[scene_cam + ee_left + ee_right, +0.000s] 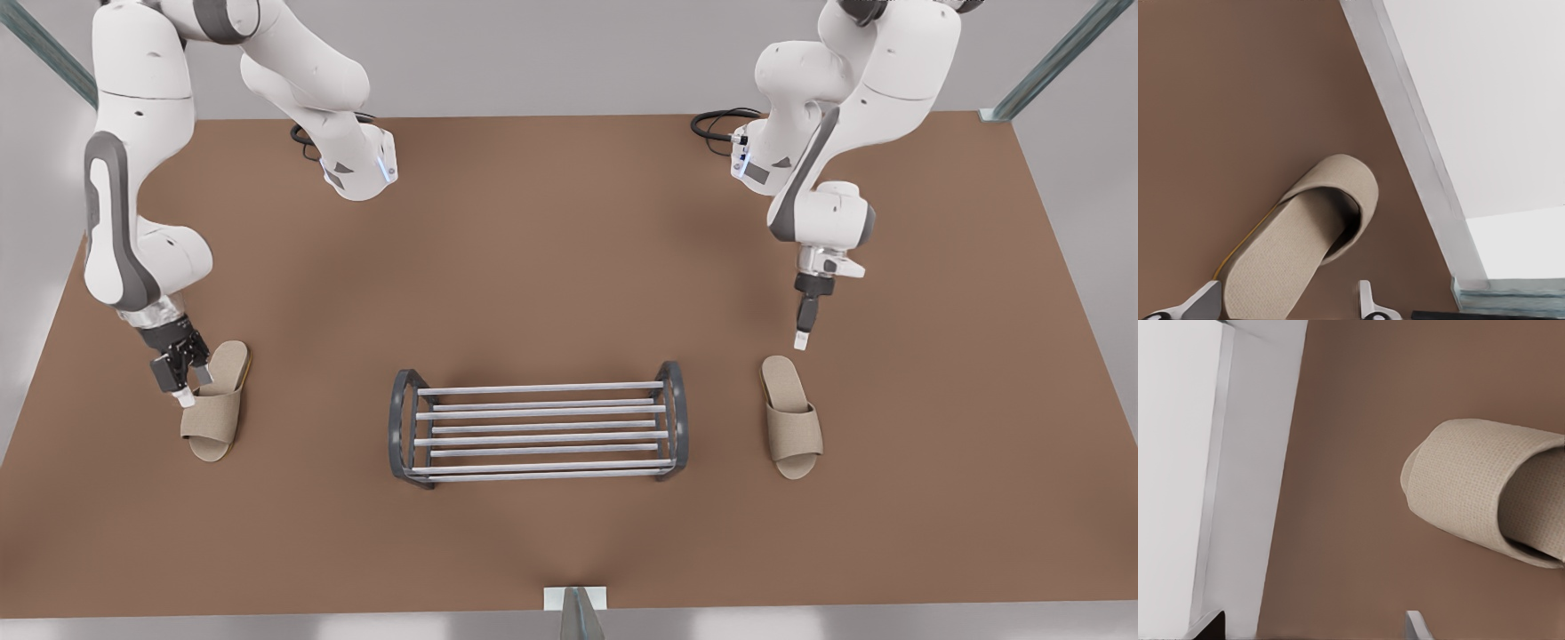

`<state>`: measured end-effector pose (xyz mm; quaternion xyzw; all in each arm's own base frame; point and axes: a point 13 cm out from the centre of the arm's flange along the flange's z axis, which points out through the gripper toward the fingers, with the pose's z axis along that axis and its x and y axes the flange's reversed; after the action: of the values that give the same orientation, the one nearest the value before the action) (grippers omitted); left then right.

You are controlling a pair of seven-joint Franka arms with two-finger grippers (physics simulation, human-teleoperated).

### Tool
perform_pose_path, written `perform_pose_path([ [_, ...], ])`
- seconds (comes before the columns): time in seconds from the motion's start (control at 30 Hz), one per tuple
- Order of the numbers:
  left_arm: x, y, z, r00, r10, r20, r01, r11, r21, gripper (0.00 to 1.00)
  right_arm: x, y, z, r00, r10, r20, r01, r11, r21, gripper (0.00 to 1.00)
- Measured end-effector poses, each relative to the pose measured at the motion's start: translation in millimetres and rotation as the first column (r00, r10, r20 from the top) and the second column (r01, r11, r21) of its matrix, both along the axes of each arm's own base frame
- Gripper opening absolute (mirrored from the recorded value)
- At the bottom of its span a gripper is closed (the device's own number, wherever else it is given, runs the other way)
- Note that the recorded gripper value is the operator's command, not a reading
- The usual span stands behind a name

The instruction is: Place the right shoe on the shoe rack with the right arm, and place the left shoe on the shoe rack with the left arm

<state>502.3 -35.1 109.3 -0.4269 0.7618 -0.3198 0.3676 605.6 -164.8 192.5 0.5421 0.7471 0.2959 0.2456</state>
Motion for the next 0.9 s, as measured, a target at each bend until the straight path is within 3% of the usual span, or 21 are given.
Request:
perform_pose_path([
  [0.17, 18.4, -24.1, -14.6, 0.993, -0.114, 0.019, 0.112, 0.988, 0.104, 1.0, 0.7, -18.7, -42.5, 0.99, 0.142, -0.015, -0.142, 0.981, -0.131, 1.0],
  [0.3, 30.2, -54.8, -8.7, 0.985, -0.168, 0.036, 0.164, 0.981, 0.102, 1.0, -6.9, -48.8, -62.8, 0.993, 0.116, 0.022, -0.112, 0.984, -0.141, 1.0],
  [0.53, 50.4, -41.4, -3.4, 0.996, -0.09, 0.019, 0.089, 0.996, 0.03, 1.0, -19.4, -37.3, -87.8, 0.984, 0.096, 0.148, -0.078, 0.989, -0.124, 0.99],
  [0.9, 90.8, -20.8, -15.1, 0.996, 0.086, -0.034, -0.09, 0.979, -0.185, 1.0, 18.9, -44.4, -102.8, 0.938, 0.26, 0.228, -0.181, 0.931, -0.319, 0.92],
])
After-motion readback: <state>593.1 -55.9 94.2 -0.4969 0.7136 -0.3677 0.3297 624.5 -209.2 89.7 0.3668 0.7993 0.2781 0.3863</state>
